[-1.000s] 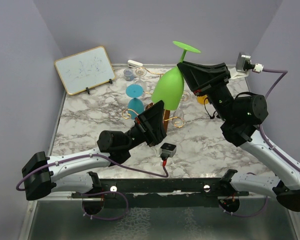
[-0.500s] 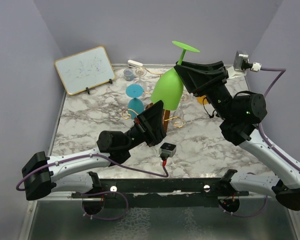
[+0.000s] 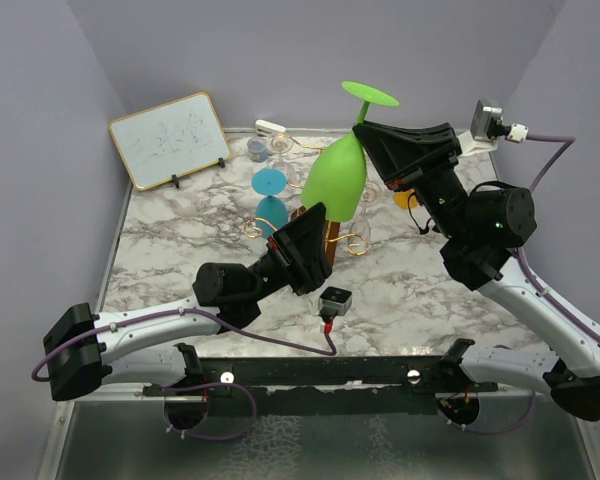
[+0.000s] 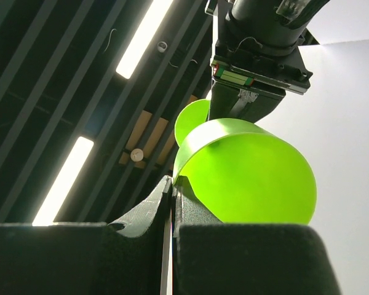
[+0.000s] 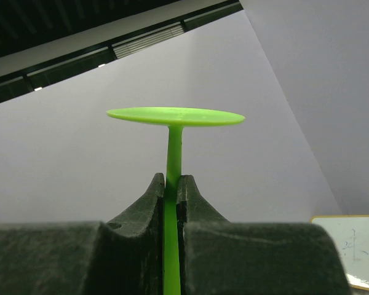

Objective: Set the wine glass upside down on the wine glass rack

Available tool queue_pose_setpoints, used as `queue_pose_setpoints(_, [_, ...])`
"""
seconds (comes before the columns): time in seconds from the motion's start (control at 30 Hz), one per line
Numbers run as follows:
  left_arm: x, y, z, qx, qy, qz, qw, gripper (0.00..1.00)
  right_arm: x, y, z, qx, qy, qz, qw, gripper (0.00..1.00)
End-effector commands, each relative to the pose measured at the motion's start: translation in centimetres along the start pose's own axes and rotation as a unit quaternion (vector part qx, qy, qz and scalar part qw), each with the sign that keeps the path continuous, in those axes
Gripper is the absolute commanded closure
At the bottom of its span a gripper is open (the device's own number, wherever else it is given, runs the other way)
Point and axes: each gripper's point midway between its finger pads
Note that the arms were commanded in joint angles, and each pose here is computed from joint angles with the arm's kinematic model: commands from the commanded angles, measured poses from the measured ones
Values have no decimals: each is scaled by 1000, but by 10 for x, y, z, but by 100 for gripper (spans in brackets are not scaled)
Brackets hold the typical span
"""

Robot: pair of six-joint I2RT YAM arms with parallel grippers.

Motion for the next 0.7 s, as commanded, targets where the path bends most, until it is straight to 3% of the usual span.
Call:
queue_pose_setpoints(0.0, [-4, 6, 5, 7, 7, 12, 1000, 100, -7, 7, 2, 16, 31, 6, 999, 99])
queue_pose_setpoints(0.2, [-6, 3, 8, 1, 12, 24, 1000, 97, 2, -25, 14, -56, 24, 30, 998, 99])
queue_pose_setpoints(0.23, [-6, 2, 8, -1, 14, 25, 1000, 88, 5, -30, 17, -68, 20, 33, 997, 99])
queue_pose_setpoints(0.3, [-7, 2, 10, -2, 17, 34, 999, 59, 14, -39, 20, -91, 8, 48, 995, 99])
queue_pose_setpoints(0.37, [-8, -1, 12, -11, 21, 35, 999, 42, 24, -45, 24, -112, -5, 68, 991, 99])
queue_pose_setpoints(0.5, [-9, -6, 17, -23, 27, 39, 999, 21, 46, -51, 28, -147, -28, 112, 982, 99])
queue_pose_setpoints(0.67, [-16, -17, 26, -48, 52, 53, 996, 13, 62, -58, 40, -188, -31, 172, 966, 99])
Point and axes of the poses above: each gripper's point midway between its finger pads, its own z axis back along the fingers, its own y axis along the line the jaws close on, x = y × z, and after that the axes turned 1 degree about -z, right-handed
